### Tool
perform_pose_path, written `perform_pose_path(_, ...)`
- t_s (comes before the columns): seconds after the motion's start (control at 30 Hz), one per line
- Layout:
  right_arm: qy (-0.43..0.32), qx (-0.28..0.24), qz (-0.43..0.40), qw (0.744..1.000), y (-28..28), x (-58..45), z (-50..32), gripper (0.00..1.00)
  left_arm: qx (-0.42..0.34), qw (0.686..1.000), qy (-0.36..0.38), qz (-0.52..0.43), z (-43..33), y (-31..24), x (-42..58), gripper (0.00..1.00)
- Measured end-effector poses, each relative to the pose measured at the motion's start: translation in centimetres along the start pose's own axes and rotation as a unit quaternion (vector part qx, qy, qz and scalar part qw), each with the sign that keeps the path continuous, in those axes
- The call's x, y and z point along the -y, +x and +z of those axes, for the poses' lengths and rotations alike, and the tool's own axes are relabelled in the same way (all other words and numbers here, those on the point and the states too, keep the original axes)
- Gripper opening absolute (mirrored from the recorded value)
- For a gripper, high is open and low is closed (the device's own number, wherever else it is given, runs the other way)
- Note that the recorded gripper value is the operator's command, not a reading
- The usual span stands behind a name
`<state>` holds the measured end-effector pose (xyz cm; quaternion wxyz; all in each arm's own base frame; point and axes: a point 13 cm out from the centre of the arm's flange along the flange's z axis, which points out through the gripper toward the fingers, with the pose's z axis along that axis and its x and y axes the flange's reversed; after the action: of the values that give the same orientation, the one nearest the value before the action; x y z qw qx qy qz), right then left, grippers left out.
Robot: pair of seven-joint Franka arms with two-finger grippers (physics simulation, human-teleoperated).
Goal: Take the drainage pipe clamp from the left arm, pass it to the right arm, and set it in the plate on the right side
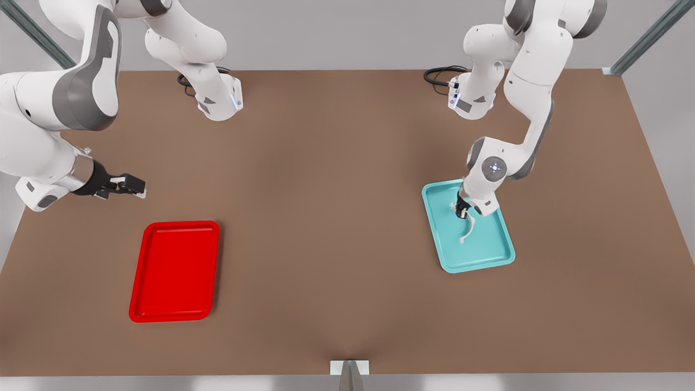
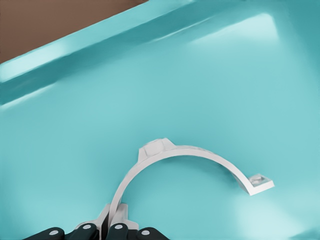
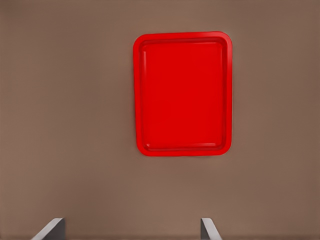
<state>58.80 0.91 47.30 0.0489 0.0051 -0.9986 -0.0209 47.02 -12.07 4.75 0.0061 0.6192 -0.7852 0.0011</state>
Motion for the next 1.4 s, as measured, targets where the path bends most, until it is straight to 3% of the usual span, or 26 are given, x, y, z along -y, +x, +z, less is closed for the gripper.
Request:
perform_pose_path(0.17,0.0,0.0,-0.001,1.0,0.0,0.1,0.0,1.0,0.007,0.999,0.035,0.038,-5.1,1.6,3.9,0.21)
perform_pose_path(0.3,0.0,0.0,-0.002,1.0,0.0,-0.1,0.0,1.0,0.008,0.986,0.095,0.133,-12.5,9.0,11.0,0.21)
perform_pose_path(0.53,0.0,0.0,-0.008,1.0,-0.4,-0.6,0.3,1.0,-0.03,0.945,0.124,0.302,-20.1,24.0,16.4,0.21)
perform_pose_path(0.8,-0.016,0.005,-0.103,0.995,-2.6,-15.8,4.4,1.0,-0.066,0.875,0.15,0.456,-21.0,36.8,20.4,0.21)
perform_pose_path(0.9,-0.026,0.01,-0.134,0.991,-2.8,-22.4,6.9,1.0,-0.066,0.842,0.158,0.512,-20.3,39.1,21.0,0.21)
perform_pose_path(1.13,-0.056,0.033,-0.157,0.985,-4.1,-26.6,8.6,1.0,-0.057,0.76,0.179,0.622,-20.7,42.2,20.4,0.21)
perform_pose_path(1.4,-0.107,0.043,-0.275,0.955,-2.2,-34.0,10.2,1.0,-0.041,0.691,0.204,0.692,-20.7,44.4,20.1,0.21)
